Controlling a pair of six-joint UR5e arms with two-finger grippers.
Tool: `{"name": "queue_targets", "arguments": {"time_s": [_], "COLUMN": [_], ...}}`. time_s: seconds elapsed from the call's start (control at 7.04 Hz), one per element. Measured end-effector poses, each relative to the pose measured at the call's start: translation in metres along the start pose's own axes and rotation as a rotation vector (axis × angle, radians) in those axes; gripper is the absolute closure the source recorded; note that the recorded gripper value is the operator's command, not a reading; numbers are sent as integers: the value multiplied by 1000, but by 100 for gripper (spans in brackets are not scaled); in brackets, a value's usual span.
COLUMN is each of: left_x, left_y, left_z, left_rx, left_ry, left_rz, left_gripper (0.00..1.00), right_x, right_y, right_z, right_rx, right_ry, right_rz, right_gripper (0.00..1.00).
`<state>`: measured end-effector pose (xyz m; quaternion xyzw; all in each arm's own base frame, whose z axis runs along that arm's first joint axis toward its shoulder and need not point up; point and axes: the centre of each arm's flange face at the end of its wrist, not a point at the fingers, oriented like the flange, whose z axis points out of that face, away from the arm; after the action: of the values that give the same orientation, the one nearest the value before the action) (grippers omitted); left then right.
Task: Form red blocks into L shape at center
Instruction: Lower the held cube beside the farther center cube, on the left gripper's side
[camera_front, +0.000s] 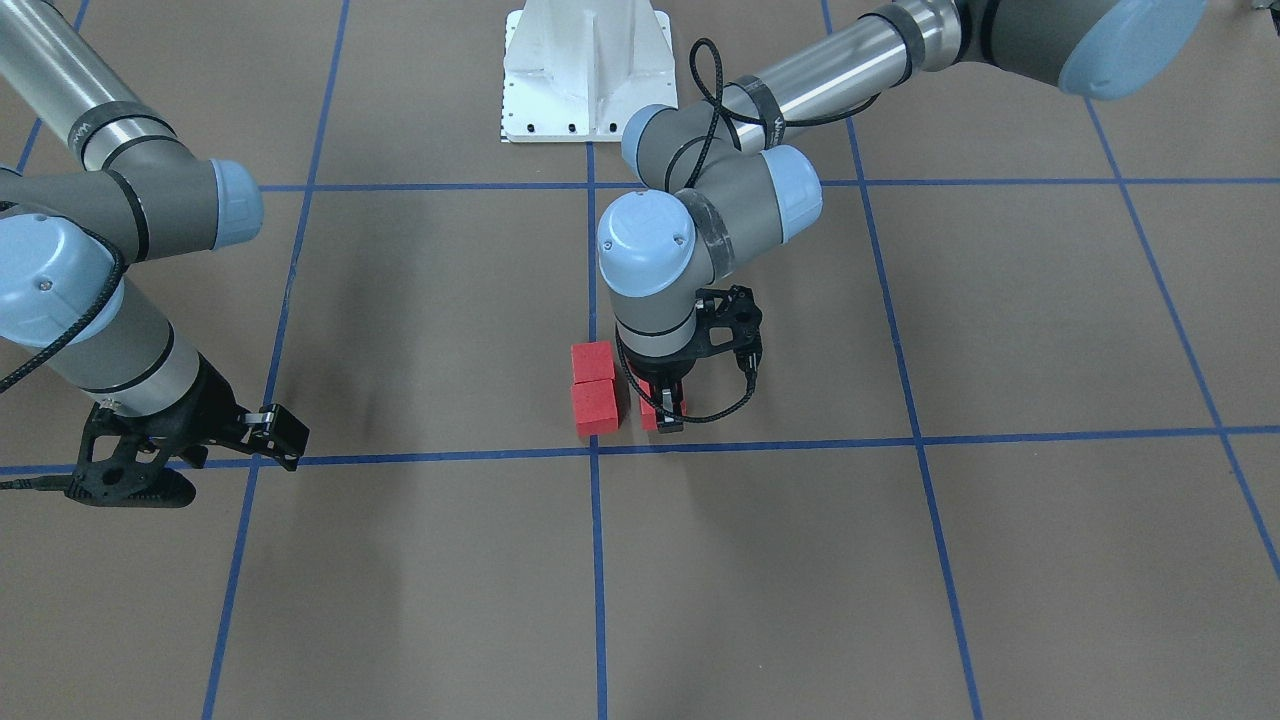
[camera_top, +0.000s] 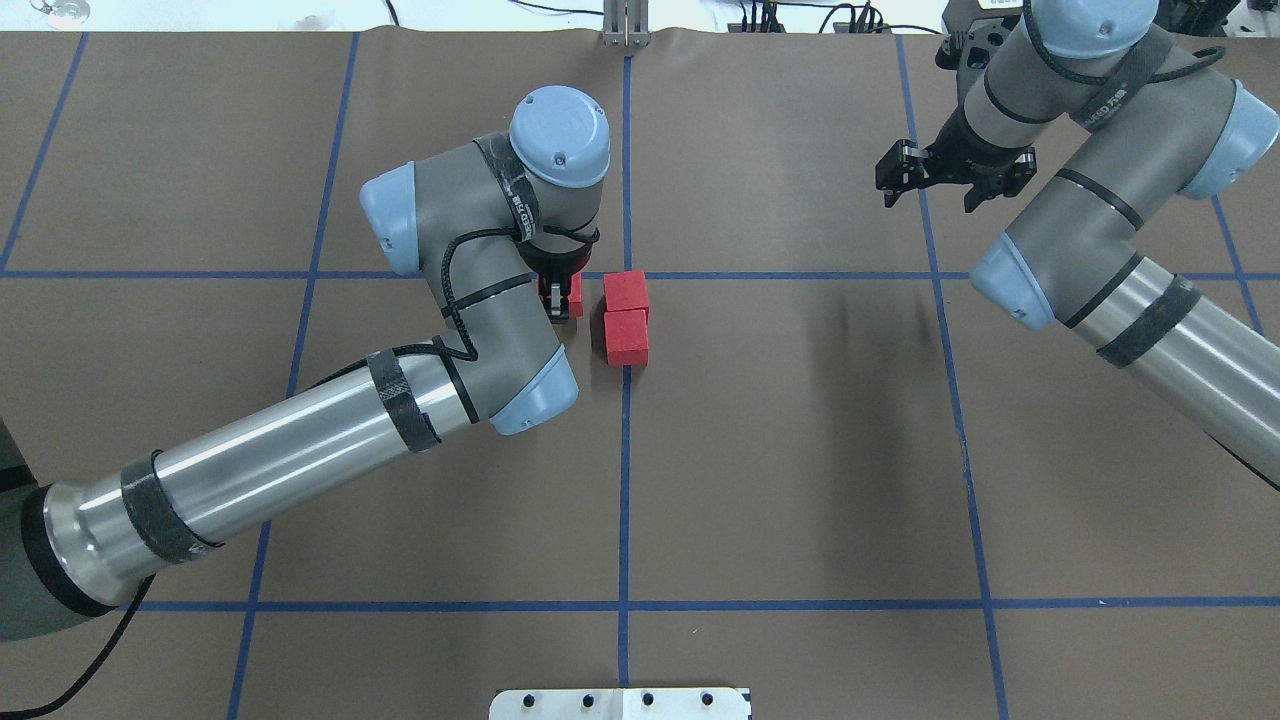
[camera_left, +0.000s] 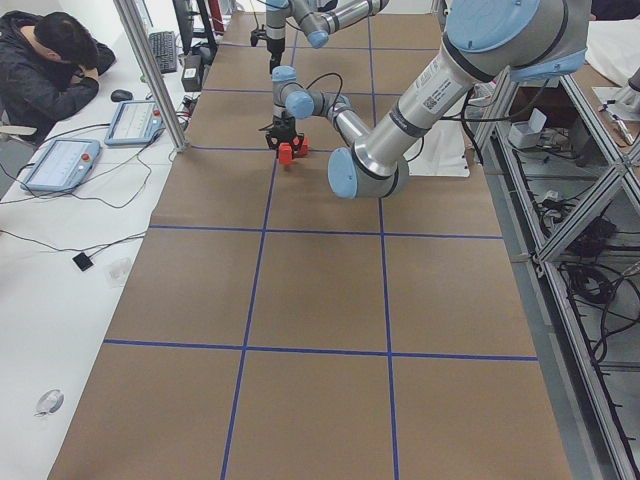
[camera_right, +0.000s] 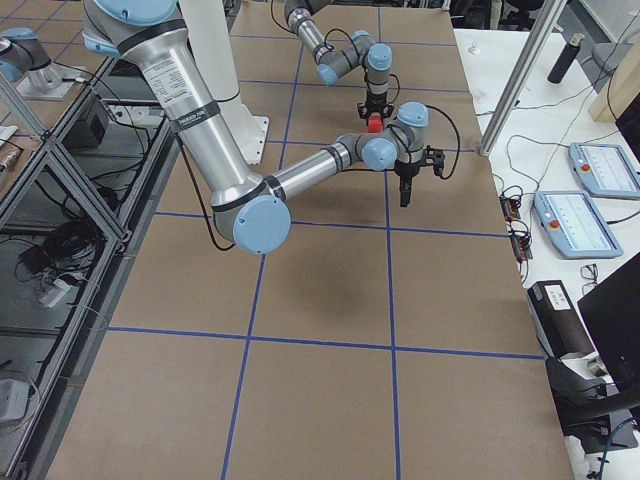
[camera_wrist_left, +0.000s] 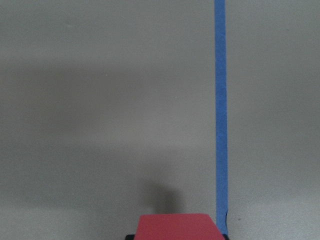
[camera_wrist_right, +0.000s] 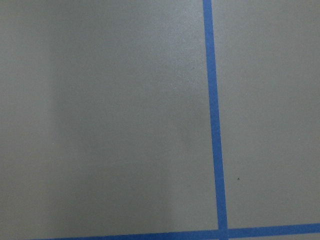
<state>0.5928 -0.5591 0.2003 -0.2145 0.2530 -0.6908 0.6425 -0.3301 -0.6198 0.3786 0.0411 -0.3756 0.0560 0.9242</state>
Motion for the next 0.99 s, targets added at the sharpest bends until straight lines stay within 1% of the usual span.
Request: {"name": "queue_targets", "arguments": {"time_s": [0.57, 0.99], "left_x": [-12, -12], "left_y": [11, 24], "left_z": [5, 10], "left_rx": [-1, 14], "left_ry": [-12, -22], "left_rz": [-2, -4], "left_gripper": [54, 54], "right_x": [2, 1], "right_y": [-1, -1], "right_z": [0, -1], "right_rx": [0, 1], "right_ry": [1, 0], "right_rz": [2, 1], "right_gripper": [1, 1]}}
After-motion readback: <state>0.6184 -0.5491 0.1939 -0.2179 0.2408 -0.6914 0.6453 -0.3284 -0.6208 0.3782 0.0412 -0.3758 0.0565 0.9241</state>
